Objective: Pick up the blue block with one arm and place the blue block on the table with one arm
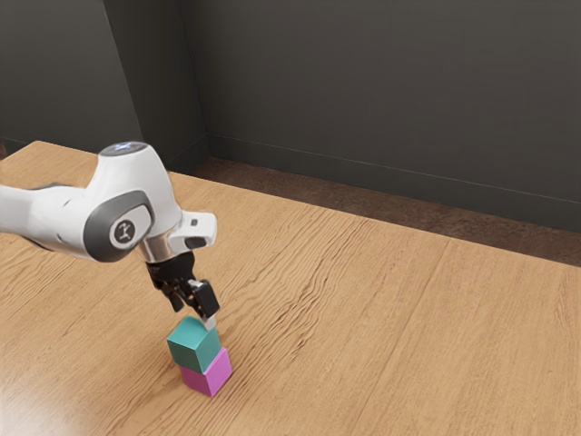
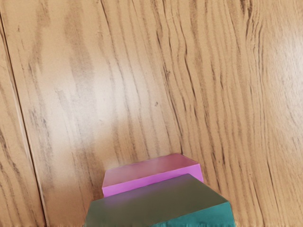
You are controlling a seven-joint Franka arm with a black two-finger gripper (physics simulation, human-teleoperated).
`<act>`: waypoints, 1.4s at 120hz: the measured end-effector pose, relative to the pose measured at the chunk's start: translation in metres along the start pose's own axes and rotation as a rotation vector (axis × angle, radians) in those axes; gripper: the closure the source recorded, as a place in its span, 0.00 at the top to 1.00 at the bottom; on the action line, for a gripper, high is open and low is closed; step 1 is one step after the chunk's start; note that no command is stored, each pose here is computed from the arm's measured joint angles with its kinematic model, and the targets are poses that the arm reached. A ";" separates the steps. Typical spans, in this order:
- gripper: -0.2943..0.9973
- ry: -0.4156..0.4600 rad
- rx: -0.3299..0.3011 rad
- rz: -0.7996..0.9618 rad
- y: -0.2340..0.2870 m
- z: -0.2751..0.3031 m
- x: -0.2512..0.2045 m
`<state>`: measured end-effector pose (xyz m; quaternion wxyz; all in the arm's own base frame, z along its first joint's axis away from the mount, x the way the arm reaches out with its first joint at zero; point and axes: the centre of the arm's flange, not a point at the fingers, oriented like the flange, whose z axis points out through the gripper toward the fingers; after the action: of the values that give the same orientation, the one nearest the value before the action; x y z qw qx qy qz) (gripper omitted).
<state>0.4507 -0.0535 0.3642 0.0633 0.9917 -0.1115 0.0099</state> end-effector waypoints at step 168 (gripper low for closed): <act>0.77 -0.048 0.003 -0.083 -0.003 0.035 -0.011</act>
<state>0.4408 -0.0525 0.3286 0.0593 0.9955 -0.0720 -0.0165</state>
